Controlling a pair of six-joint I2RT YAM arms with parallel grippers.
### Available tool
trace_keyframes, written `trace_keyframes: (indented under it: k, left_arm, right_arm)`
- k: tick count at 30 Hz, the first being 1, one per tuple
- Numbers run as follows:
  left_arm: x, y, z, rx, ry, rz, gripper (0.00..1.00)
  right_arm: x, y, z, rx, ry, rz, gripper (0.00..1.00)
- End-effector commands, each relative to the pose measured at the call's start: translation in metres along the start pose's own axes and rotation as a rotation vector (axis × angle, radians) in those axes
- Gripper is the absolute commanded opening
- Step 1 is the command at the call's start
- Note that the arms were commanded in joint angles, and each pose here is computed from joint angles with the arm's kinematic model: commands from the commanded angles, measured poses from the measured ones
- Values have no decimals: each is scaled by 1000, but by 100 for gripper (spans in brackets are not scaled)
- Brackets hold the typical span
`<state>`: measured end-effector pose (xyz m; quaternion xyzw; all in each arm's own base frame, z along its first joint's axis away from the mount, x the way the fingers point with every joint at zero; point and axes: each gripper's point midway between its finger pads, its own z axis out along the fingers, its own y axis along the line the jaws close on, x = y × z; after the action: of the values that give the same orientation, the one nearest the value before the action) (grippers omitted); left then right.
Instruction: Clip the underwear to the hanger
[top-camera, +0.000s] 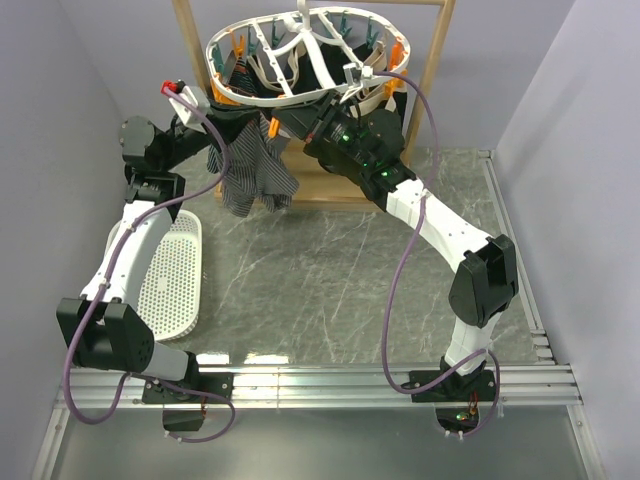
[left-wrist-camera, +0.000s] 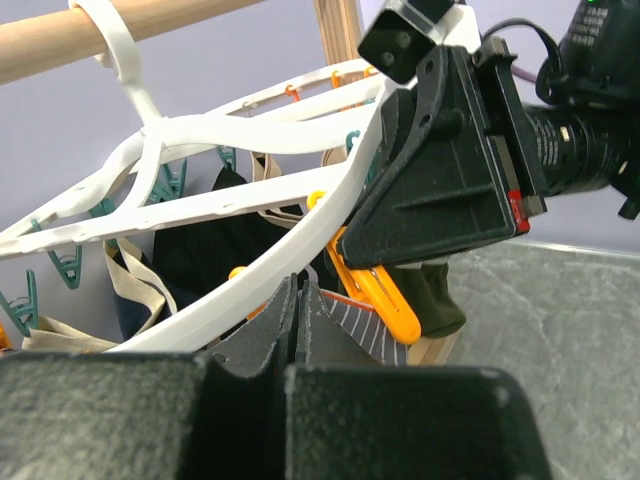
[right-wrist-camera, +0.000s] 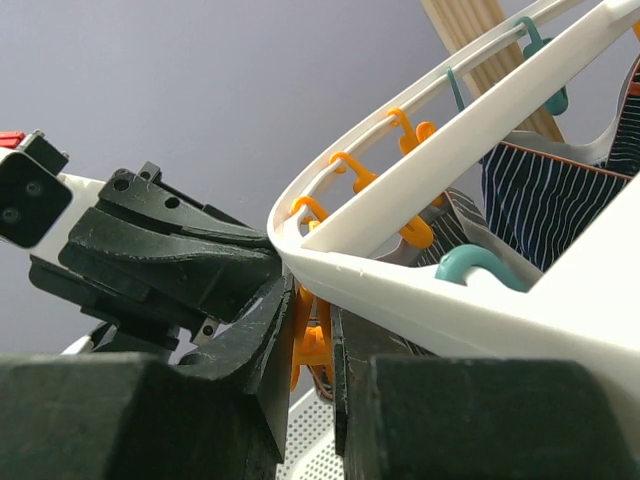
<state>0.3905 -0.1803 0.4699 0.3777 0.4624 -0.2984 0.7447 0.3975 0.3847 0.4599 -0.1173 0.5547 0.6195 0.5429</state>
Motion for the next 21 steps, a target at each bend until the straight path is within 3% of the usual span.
trace_keyframes:
  k: [1, 8, 21]
  left_arm:
    - [-31, 6, 4, -28, -79, 0, 0]
    - [-34, 8, 7, -23, -96, -38, 0]
    - [-33, 9, 8, -23, -91, -41, 0]
  right_arm:
    - [14, 34, -7, -97, 78, 34, 0]
    - [14, 30, -7, -83, 68, 44, 1]
    - [16, 27, -6, -83, 72, 47, 35]
